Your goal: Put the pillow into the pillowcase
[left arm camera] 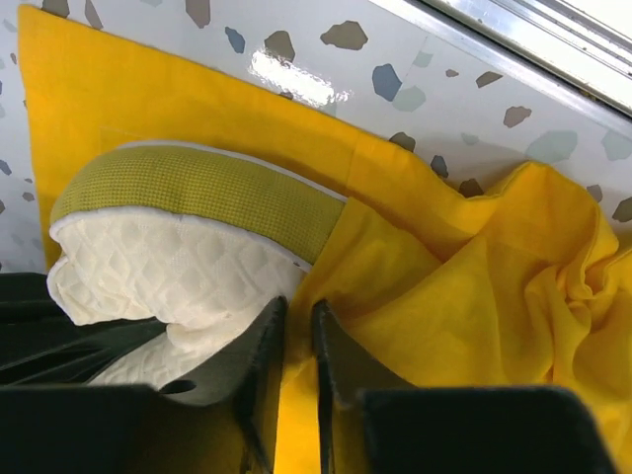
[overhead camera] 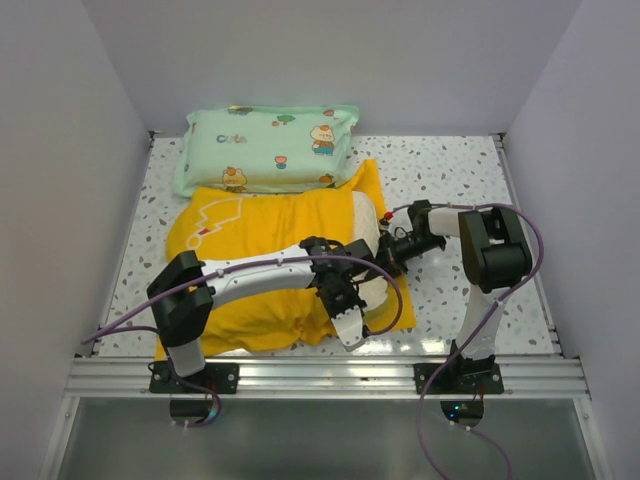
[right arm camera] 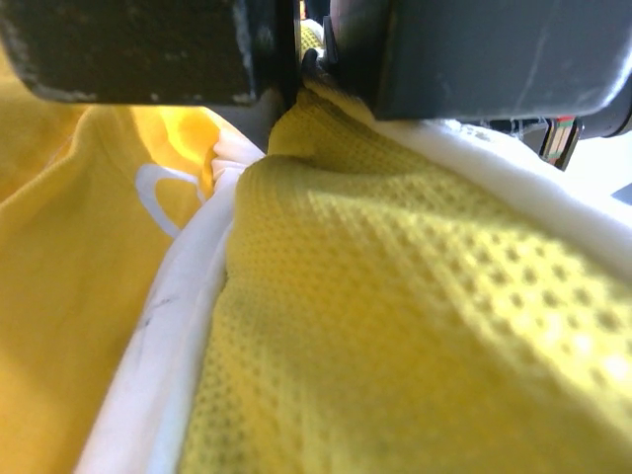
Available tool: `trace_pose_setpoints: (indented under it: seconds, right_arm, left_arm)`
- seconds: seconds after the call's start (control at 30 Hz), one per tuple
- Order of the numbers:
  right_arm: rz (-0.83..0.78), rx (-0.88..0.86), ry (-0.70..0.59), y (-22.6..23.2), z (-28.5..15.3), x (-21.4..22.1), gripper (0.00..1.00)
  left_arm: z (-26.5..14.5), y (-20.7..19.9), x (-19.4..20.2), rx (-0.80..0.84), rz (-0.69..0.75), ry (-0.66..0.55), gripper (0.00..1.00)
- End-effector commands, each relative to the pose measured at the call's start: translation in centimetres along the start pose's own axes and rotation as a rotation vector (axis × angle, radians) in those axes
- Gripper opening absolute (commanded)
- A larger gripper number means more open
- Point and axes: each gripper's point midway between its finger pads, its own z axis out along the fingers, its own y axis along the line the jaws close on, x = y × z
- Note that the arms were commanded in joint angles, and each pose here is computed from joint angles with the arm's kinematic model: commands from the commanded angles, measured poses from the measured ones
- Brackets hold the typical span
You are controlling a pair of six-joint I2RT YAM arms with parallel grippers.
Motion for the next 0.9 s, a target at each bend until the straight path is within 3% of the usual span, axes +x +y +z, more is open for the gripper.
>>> trace_pose_setpoints:
  seconds: [0.0, 0.13, 0.37, 0.7, 0.87]
  right_arm:
    - [-0.034, -0.02, -0.006, 0.7, 0.1, -0.2, 0.0]
    - [0.018, -0.067, -0.019, 1.1, 0.5, -0.4, 0.0]
    - [0.097, -0.117, -0.072, 1.2, 1.2, -1.5, 0.0]
    - [0.134, -0.122, -0.204, 3.1, 0.8, -4.4, 0.0]
    - [0.154, -0.142, -0.243, 4.3, 2.0, -4.5, 0.0]
  left_arm:
    - [-1.5, 0.0, -0.9, 0.007, 0.091, -0.006, 0.14]
    - [-2.0, 2.4, -2.5, -0.112, 0.164, -0.048, 0.0]
    - [-3.2, 6.7, -5.4, -0.282, 0.244, -0.142, 0.0]
    - [-2.5, 4.7, -5.9, -0.244, 0.294, -0.148, 0.0]
    - [-3.3, 10.3, -7.5, -0.404, 0.234, -0.219, 0.0]
